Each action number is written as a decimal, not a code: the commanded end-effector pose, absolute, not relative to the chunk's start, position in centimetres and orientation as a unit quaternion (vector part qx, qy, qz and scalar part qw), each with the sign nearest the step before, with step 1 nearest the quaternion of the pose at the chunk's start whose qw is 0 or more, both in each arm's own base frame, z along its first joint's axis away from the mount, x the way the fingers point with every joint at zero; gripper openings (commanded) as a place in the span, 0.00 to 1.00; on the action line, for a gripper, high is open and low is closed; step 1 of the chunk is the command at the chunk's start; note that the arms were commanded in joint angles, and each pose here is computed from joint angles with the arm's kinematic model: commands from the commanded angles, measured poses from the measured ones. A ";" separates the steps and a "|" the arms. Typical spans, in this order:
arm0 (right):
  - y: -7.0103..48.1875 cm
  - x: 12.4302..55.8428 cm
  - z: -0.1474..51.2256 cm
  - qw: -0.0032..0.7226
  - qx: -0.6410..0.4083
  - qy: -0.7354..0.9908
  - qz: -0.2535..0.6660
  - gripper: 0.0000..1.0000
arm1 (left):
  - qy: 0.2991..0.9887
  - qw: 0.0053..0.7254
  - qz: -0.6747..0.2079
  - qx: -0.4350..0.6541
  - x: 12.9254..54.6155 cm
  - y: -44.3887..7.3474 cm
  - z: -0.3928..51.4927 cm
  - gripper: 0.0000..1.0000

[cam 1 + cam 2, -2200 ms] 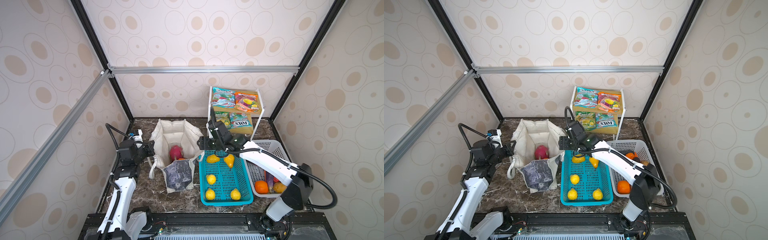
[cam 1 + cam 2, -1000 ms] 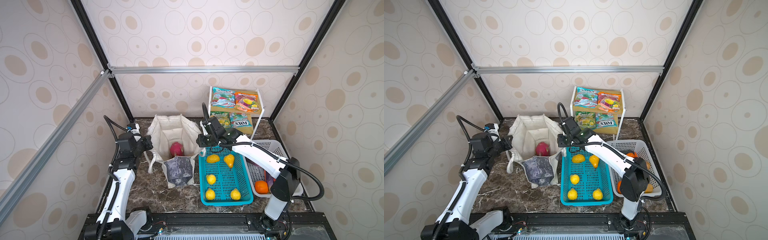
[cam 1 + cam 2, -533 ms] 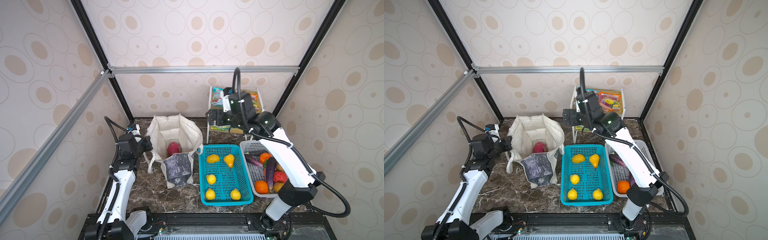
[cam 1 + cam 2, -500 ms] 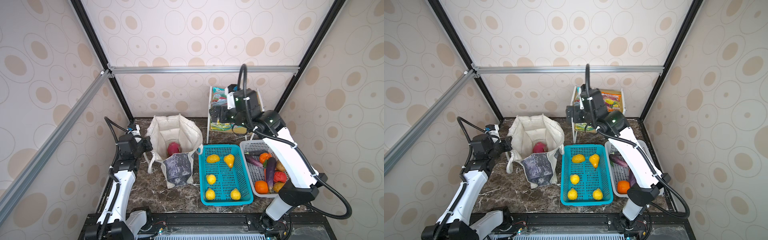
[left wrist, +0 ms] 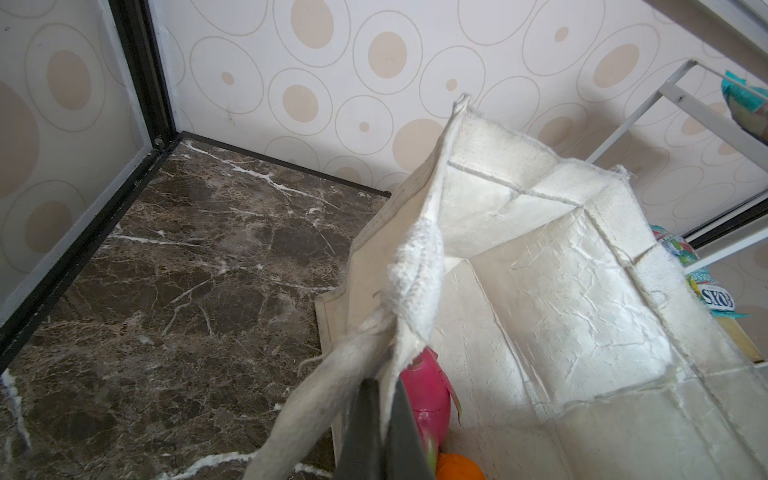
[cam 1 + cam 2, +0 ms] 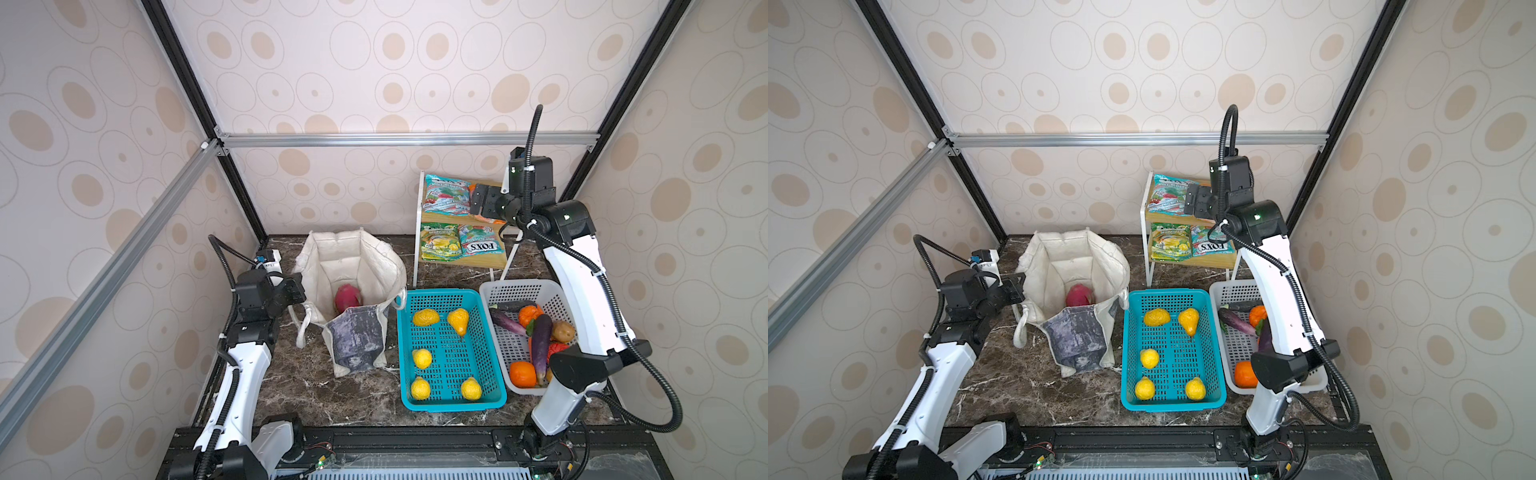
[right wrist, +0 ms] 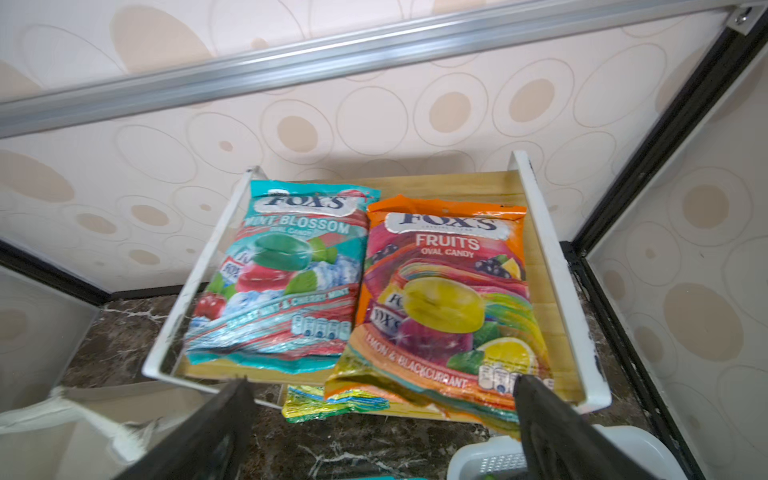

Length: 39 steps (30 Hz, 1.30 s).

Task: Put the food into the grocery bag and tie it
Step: 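Move the right gripper up to the Fox's candy bags on the shelf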

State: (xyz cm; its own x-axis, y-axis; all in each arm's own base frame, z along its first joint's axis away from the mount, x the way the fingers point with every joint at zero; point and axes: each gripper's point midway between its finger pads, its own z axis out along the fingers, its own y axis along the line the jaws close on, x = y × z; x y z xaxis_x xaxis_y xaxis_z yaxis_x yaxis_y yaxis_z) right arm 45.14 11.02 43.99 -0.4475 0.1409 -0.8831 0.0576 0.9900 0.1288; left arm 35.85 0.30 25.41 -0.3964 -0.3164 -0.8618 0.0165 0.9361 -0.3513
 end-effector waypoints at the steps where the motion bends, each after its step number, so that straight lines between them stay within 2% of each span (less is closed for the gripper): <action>1: 11.1 45.9 42.7 0.504 0.045 0.862 0.036 1.00 | 0.811 0.559 -0.154 -0.080 36.0 0.3 26.5 0.00; 9: 14.7 46.3 43.3 0.510 0.017 0.850 0.131 0.92 | 0.812 0.556 -0.157 -0.081 36.1 0.3 26.3 0.00; 18: 17.8 48.0 41.4 0.477 0.014 0.855 0.201 0.72 | 0.813 0.554 -0.158 -0.082 36.1 0.2 26.2 0.00; 33: 15.4 48.6 37.9 0.442 0.054 0.884 0.145 0.70 | 0.811 0.558 -0.159 -0.080 36.0 0.2 26.6 0.00; 39: 14.7 48.2 38.3 0.446 0.052 0.883 0.135 0.70 | 0.811 0.557 -0.163 -0.079 36.0 0.0 26.6 0.00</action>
